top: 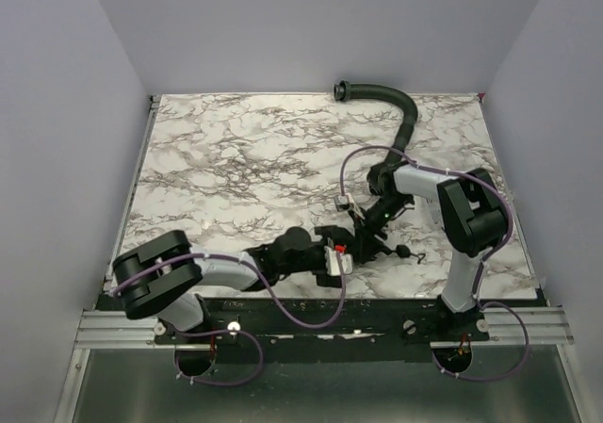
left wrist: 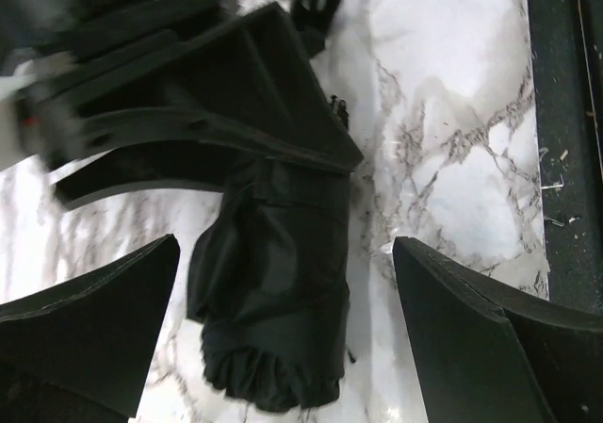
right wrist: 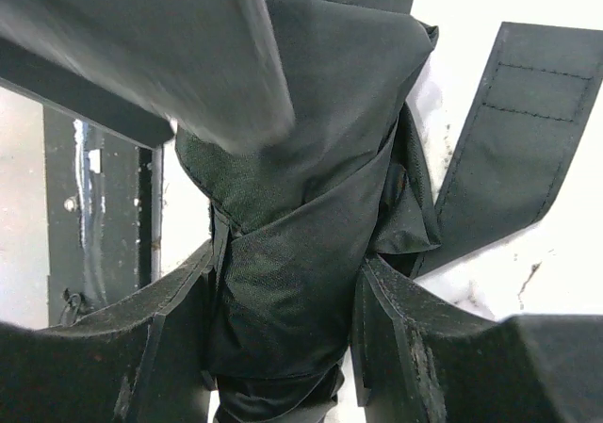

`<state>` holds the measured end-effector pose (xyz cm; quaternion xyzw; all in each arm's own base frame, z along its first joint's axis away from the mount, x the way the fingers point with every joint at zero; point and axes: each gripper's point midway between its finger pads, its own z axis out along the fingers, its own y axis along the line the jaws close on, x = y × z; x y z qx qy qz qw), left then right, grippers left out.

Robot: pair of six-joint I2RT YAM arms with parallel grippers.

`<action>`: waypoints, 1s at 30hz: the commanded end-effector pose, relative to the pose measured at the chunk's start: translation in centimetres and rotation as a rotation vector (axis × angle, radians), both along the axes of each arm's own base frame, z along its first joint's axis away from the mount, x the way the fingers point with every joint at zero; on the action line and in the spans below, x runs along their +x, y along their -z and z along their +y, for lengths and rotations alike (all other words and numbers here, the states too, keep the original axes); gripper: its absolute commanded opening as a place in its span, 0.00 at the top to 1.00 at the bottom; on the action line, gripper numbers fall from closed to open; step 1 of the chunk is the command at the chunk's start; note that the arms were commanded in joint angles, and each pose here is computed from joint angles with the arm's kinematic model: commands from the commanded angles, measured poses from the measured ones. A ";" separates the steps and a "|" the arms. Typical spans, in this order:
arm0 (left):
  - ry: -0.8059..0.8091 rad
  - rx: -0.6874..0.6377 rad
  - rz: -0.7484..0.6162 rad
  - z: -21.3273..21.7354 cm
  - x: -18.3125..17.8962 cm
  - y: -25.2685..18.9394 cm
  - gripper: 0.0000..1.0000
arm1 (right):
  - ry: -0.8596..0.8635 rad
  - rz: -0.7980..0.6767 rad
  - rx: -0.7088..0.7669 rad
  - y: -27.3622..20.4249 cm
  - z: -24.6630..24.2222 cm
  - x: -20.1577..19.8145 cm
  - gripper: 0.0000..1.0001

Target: Put away the umbrella

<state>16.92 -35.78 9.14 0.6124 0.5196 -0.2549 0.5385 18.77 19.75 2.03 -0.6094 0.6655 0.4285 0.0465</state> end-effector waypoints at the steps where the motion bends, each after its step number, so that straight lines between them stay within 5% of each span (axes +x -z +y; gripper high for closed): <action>1: 0.086 0.173 -0.029 -1.2 -1.0 4.2 0.03 | -0.070 0.025 -0.285 5.6 -4.9 -1.9 0.94; 5: 0.066 0.311 0.056 -0.8 -1.1 7.9 0.30 | -0.063 0.007 -0.283 5.5 -4.8 -1.7 0.91; 7: 0.050 0.377 0.117 -0.3 -1.4 9.5 0.56 | -0.055 -0.007 -0.274 5.4 -4.7 -1.4 0.86; 9: 0.030 0.428 0.207 0.5 -1.9 11.0 0.82 | -0.043 -0.025 -0.257 4.9 -4.2 -0.9 0.76; 12: 0.012 0.471 0.359 1.9 -3.2 12.9 0.99 | -0.002 -0.084 -0.210 3.4 -3.3 0.8 0.53; 18: -0.026 0.559 0.674 4.3 -6.5 16.2 1.00 | 0.159 -0.283 -0.068 -3.3 -3.4 8.3 0.23; 24: -0.081 0.621 0.980 5.3 -8.3 18.4 1.00 | 0.206 -0.421 0.029 -9.4 -5.0 11.4 0.21; 30: -0.127 0.646 1.057 6.0 -8.1 19.2 1.00 | 0.088 -0.546 0.099 -9.9 -5.5 8.6 0.16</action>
